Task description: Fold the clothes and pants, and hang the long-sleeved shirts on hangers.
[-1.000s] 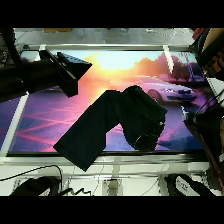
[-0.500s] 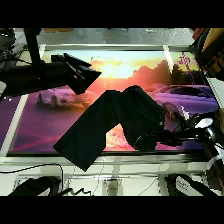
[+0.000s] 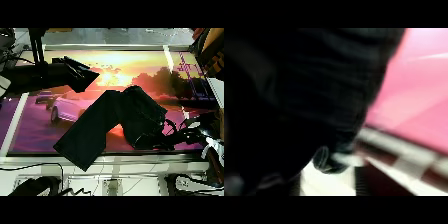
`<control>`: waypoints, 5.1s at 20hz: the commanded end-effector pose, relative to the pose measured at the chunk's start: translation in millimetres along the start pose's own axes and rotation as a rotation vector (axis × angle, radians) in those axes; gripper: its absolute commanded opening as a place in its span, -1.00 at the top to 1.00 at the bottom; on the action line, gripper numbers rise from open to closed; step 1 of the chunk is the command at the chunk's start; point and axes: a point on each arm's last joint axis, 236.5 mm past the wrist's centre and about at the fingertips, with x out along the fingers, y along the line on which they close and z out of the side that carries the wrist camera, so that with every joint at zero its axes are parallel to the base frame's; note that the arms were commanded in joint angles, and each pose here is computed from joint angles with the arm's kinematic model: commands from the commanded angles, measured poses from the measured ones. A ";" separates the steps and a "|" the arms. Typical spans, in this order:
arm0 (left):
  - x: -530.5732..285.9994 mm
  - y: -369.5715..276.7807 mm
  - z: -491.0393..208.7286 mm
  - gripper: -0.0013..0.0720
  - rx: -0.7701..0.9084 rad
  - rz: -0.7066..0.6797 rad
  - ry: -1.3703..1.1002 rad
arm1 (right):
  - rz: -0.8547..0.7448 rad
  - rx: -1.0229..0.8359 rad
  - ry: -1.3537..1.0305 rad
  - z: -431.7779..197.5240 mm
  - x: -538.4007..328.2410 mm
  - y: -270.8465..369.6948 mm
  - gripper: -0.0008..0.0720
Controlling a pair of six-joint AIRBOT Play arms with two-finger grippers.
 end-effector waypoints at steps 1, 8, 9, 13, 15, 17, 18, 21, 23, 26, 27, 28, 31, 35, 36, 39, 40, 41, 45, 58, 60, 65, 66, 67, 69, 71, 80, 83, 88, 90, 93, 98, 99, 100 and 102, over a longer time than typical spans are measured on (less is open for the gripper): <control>-6.5 26.1 -11.7 -0.29 -0.083 0.060 0.041 | 0.080 -0.129 -0.123 29.9 0.7 17.8 0.52; -71.1 134.5 -115.4 0.10 -0.334 0.286 0.332 | 0.291 -0.221 -0.358 75.0 -22.8 73.4 0.82; -78.3 141.8 -143.0 0.10 -0.426 0.298 0.388 | 0.292 -0.216 -0.368 77.2 -23.6 73.7 0.82; -77.5 133.3 -254.6 -0.12 -0.703 0.264 0.553 | 0.286 -0.219 -0.364 76.4 -22.9 72.4 0.82; -73.9 121.5 -310.2 -0.93 -0.798 0.254 0.642 | 0.288 -0.218 -0.363 76.2 -22.9 72.7 0.82; -77.6 121.8 -355.8 -0.95 -0.813 0.300 0.715 | 0.292 -0.219 -0.359 75.1 -22.8 73.6 0.82; -84.1 128.1 -373.6 -0.93 -0.798 0.346 0.749 | 0.297 -0.220 -0.353 73.8 -22.7 74.6 0.82; -107.6 143.5 -401.7 -0.58 -0.802 0.426 0.830 | 0.306 -0.224 -0.344 71.4 -22.6 76.5 0.82; -115.9 139.8 -417.6 -0.58 -0.882 0.401 0.881 | 0.306 -0.223 -0.345 71.5 -22.7 76.6 0.82; -117.1 121.9 -443.7 -0.58 -0.927 0.256 0.998 | 0.306 -0.223 -0.344 71.4 -22.7 76.7 0.82; -114.4 121.0 -450.9 -0.58 -0.921 0.225 1.018 | 0.307 -0.223 -0.344 71.3 -22.7 76.8 0.82; -107.3 119.3 -455.5 -0.58 -0.929 0.185 1.016 | 0.307 -0.223 -0.344 71.3 -22.7 76.8 0.82; -81.8 108.7 -461.8 -0.39 -0.997 0.055 0.979 | 0.307 -0.222 -0.345 71.5 -22.8 76.8 0.82; -73.4 101.4 -482.9 0.05 -1.046 -0.017 1.018 | 0.308 -0.220 -0.346 71.9 -23.0 76.9 0.82; -71.9 104.5 -485.5 0.15 -1.036 -0.008 1.013 | 0.307 -0.222 -0.347 72.3 -23.3 77.1 0.82; -66.7 123.1 -481.1 0.90 -1.003 0.040 0.977 | 0.323 -0.218 -0.361 74.8 -25.6 80.7 0.82; -64.9 134.4 -473.5 0.90 -0.981 0.056 0.958 | 0.323 -0.234 -0.367 75.9 -26.7 81.7 0.82; -62.2 151.6 -460.7 0.90 -0.953 0.087 0.927 | 0.311 -0.254 -0.364 76.4 -27.1 81.8 0.82; -57.8 252.0 -367.3 0.90 -0.730 0.277 0.728 | 0.199 -0.386 -0.344 84.9 -37.6 95.9 0.83; -99.6 347.6 -306.5 -0.67 -0.621 0.608 0.608 | 0.034 -0.508 -0.556 136.8 -113.9 143.6 0.82; -106.0 315.2 -349.8 -0.54 -0.753 0.514 0.736 | 0.033 -0.508 -0.556 136.9 -113.9 143.6 0.82; -97.1 248.5 -415.5 -0.55 -1.081 0.355 0.720 | 0.030 -0.512 -0.557 137.2 -114.0 143.3 0.82; -94.5 242.1 -423.8 -0.55 -1.118 0.359 0.695 | 0.030 -0.512 -0.558 137.3 -114.1 143.1 0.82; -91.8 236.6 -431.3 -0.55 -1.138 0.366 0.681 | 0.029 -0.512 -0.558 137.5 -114.2 143.0 0.82; -86.0 224.6 -446.6 -0.55 -1.168 0.372 0.682 | 0.028 -0.512 -0.560 137.9 -114.4 142.9 0.82; -72.3 214.3 -451.8 -0.55 -1.212 0.348 0.642 | 0.027 -0.512 -0.561 138.2 -114.5 142.8 0.82; -34.8 255.1 -379.4 0.90 -1.158 0.315 0.352 | -0.037 -0.438 -0.744 175.6 -146.5 137.8 0.82; -51.8 317.7 -279.1 0.91 -0.974 0.377 0.174 | -0.142 -0.404 -0.901 203.2 -203.1 145.1 0.82; -116.3 372.9 -158.1 0.91 -0.690 0.552 0.021 | -0.394 -0.417 -0.998 202.5 -296.4 149.5 0.82; -140.8 379.6 -143.0 0.91 -0.653 0.603 -0.009 | -0.415 -0.410 -0.955 184.6 -313.8 148.3 0.82; -177.6 389.2 -162.9 0.90 -0.657 0.682 0.036 | -0.487 -0.376 -0.870 153.8 -327.9 127.6 0.82; -234.9 361.1 -273.4 0.90 -0.664 0.749 0.540 | -0.665 -0.291 -0.608 101.2 -315.9 65.0 0.82; -250.8 355.2 -293.8 0.91 -0.672 0.779 0.647 | -0.664 -0.276 -0.560 92.9 -308.9 60.1 0.82; -265.0 350.1 -307.8 0.91 -0.678 0.805 0.732 | -0.650 -0.265 -0.508 82.5 -300.4 58.7 0.82; -289.3 336.0 -330.3 0.91 -0.689 0.825 0.887 | -0.638 -0.263 -0.419 58.7 -290.8 59.6 0.82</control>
